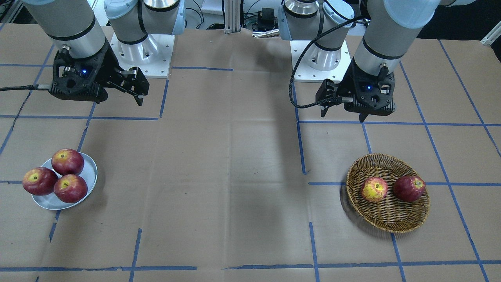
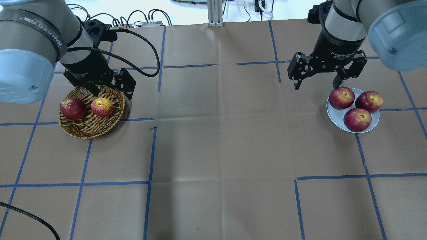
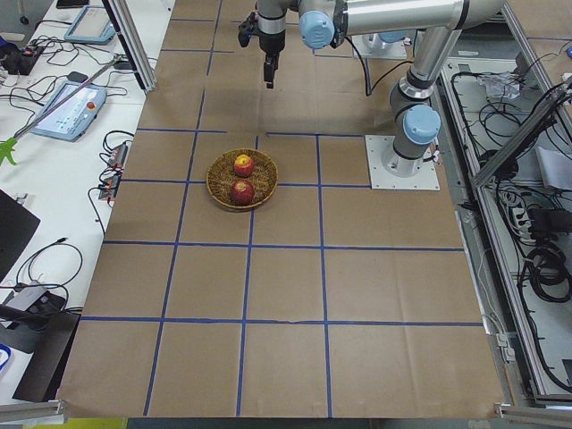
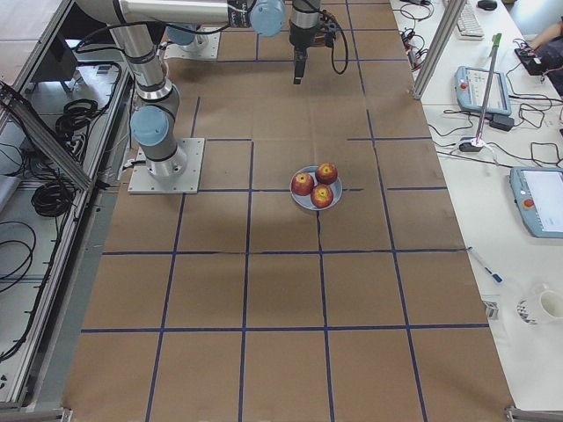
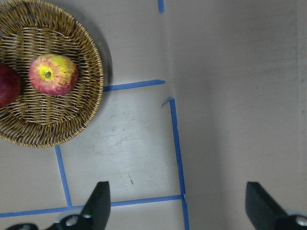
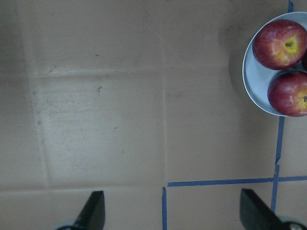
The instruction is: Transfer apple from basket to plate
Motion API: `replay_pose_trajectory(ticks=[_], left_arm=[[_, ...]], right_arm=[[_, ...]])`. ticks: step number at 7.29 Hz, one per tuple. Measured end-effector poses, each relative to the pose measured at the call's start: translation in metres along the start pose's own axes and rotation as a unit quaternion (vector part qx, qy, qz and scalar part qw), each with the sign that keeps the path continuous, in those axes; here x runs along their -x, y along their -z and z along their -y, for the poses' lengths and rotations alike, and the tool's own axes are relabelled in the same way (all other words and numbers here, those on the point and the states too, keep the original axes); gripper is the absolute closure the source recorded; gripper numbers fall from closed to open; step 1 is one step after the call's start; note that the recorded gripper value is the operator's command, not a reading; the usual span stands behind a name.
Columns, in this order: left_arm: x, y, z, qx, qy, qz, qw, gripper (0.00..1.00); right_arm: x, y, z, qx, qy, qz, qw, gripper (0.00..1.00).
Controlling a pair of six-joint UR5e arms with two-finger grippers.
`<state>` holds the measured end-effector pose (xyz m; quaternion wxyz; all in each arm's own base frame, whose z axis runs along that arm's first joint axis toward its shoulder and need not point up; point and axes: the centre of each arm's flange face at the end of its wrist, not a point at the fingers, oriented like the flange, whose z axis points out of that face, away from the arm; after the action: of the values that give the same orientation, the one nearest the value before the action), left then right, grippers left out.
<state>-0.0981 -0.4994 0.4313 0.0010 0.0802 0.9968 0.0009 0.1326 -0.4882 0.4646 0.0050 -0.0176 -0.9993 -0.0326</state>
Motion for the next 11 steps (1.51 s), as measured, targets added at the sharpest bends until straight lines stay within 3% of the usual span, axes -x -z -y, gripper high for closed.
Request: replay_pose_trajectory(ticks=[2, 5, 8, 11], left_arm=[[0.055, -0.042, 0.028, 0.009, -0.009, -0.001, 0.9999, 0.01], [0.126, -0.110, 0.059, -0.022, -0.028, 0.014, 0.9993, 0.01], [0.152, -0.168, 0.077, -0.021, -0.063, 0.017, 0.9977, 0.01], [0.159, -0.198, 0.077, -0.003, -0.079, 0.008, 0.9968, 0.01]], right_arm=[[0.000, 0.000, 0.000, 0.000, 0.000, 0.000, 1.0000, 0.00], [0.000, 0.000, 0.000, 0.000, 0.000, 0.000, 1.0000, 0.00], [0.000, 0.000, 0.000, 0.000, 0.000, 0.000, 1.0000, 0.00], [-0.001, 0.000, 0.000, 0.000, 0.000, 0.000, 1.0000, 0.00]])
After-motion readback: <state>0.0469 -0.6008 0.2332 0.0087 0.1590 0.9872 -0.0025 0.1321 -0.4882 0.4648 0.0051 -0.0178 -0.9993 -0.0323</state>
